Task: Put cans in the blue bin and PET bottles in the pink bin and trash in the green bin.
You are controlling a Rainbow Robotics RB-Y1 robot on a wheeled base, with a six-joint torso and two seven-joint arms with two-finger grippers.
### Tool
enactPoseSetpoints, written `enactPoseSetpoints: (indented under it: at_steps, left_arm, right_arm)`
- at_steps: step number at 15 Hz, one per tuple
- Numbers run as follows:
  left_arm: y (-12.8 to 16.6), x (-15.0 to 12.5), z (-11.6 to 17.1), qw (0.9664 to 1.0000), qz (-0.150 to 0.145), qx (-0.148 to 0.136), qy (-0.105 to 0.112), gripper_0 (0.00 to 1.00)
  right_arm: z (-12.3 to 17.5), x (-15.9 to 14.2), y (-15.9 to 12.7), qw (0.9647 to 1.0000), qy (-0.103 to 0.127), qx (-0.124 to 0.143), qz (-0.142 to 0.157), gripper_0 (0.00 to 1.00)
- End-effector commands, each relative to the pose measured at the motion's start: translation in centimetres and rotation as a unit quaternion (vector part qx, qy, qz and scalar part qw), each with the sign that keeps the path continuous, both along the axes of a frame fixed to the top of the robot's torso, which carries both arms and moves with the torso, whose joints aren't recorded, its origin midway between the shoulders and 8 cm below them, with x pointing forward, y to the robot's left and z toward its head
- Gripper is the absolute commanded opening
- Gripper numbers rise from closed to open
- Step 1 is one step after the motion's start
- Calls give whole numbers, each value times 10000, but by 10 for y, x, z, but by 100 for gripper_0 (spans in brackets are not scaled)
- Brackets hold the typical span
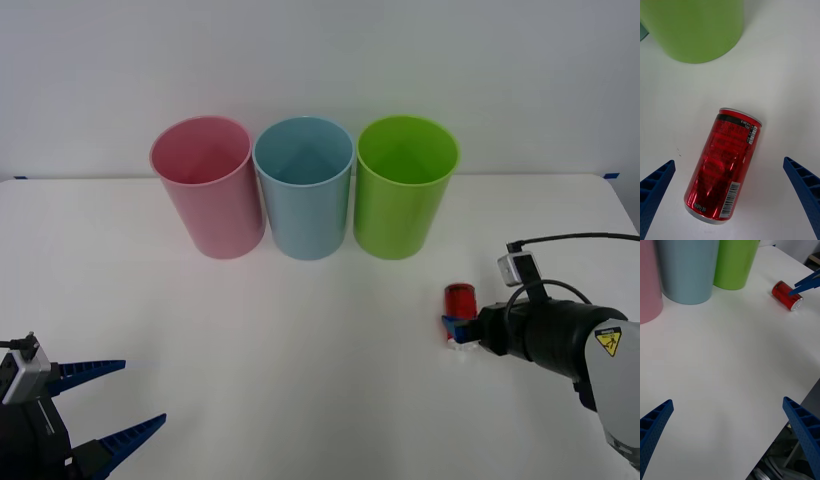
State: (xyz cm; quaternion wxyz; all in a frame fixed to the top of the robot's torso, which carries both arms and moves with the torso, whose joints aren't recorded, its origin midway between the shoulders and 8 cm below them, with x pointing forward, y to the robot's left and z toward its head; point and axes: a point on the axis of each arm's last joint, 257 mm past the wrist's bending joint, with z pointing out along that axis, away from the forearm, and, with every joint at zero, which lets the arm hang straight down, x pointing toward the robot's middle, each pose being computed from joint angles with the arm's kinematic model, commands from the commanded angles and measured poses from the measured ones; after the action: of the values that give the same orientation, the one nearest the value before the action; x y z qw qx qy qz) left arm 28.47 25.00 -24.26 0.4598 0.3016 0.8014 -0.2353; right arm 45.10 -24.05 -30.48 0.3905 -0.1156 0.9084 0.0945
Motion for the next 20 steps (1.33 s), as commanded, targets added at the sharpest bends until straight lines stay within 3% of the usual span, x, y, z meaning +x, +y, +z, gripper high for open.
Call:
enactPoseSetpoints:
  at_steps: [1, 14, 15, 16, 17, 18, 20]
  left_arm:
    - [0, 0, 0, 10000, 1, -1, -1, 100]
    - [0, 0, 0, 10000, 1, -1, -1, 100]
    - [0, 0, 0, 10000, 1, -1, -1, 100]
    - [0, 0, 0, 10000, 1, -1, -1, 100]
    - [0, 0, 0, 10000, 1, -1, -1, 100]
    - [0, 0, 0, 10000, 1, -1, -1, 100]
    - [0, 0, 0, 10000, 1, -1, -1, 100]
  right_arm:
    - [-11, 3, 5, 9999, 112, 33, -31, 100]
    - [-40, 19, 19, 10000, 83, 27, -49, 100]
    - [-40, 20, 20, 10000, 82, 10, -20, 86]
    - [-38, 22, 20, 10000, 57, -16, -10, 36]
    - [-37, 23, 20, 10000, 42, -36, 5, 5]
    - [-37, 24, 20, 10000, 37, -52, 12, 0]
    - [-38, 24, 19, 9999, 21, -144, 49, 0]
